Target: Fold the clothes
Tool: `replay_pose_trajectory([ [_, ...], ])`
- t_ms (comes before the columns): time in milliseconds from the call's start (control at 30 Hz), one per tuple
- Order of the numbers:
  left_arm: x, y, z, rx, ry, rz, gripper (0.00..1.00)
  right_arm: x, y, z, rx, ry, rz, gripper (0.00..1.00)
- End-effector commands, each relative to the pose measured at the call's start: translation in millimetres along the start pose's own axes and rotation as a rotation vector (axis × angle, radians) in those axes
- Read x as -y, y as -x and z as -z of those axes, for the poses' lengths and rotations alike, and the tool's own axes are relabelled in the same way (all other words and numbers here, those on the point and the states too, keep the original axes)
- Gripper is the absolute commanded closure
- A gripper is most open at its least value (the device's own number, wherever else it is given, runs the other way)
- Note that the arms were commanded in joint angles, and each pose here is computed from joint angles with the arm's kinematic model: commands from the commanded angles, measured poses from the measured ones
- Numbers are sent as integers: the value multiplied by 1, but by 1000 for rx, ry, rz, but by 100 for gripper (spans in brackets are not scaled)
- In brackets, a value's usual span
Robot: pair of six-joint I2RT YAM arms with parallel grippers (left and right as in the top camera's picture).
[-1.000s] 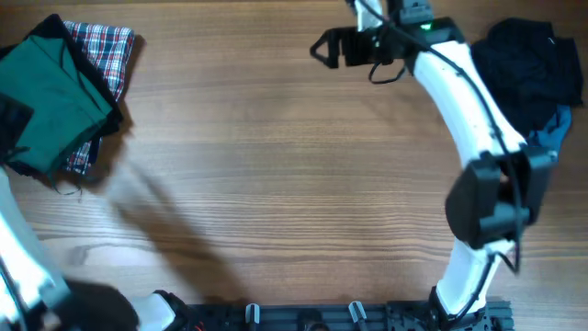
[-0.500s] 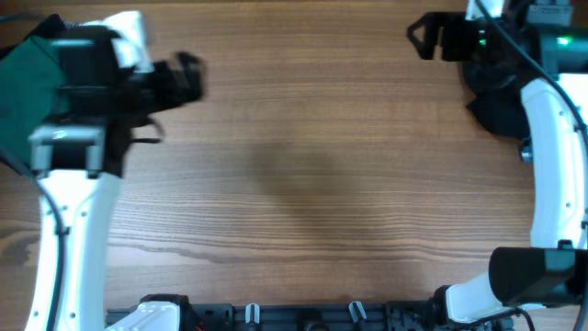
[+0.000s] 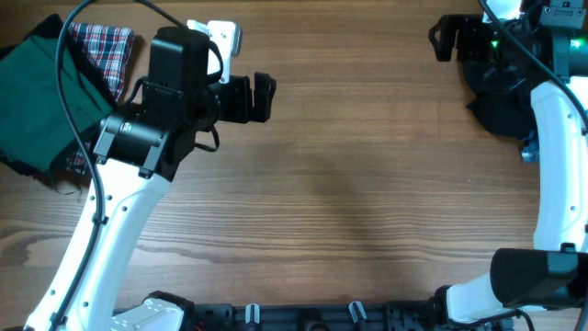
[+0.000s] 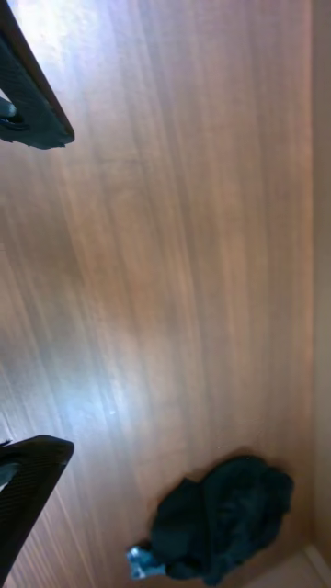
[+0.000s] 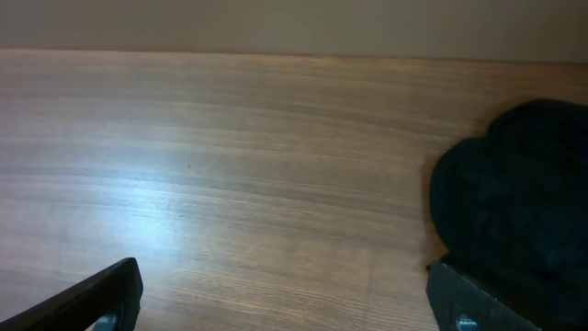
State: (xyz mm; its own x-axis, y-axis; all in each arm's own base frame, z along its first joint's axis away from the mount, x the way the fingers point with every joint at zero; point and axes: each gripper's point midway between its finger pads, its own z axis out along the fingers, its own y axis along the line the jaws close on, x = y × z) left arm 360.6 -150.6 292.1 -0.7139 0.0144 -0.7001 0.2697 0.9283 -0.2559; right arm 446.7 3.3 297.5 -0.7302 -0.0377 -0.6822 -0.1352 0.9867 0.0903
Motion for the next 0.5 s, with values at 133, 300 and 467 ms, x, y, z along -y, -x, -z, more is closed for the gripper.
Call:
replay_pose_trajectory([
  [133, -2, -5, -1, -21, 15, -22, 0, 2, 6, 8, 24, -28, 20, 0],
  [300, -2, -5, -1, -21, 15, -22, 0, 3, 6, 9, 25, -30, 19, 0],
  [467, -6, -14, -1, -59, 35, -17, 0, 3, 6, 8, 24, -29, 19, 0],
])
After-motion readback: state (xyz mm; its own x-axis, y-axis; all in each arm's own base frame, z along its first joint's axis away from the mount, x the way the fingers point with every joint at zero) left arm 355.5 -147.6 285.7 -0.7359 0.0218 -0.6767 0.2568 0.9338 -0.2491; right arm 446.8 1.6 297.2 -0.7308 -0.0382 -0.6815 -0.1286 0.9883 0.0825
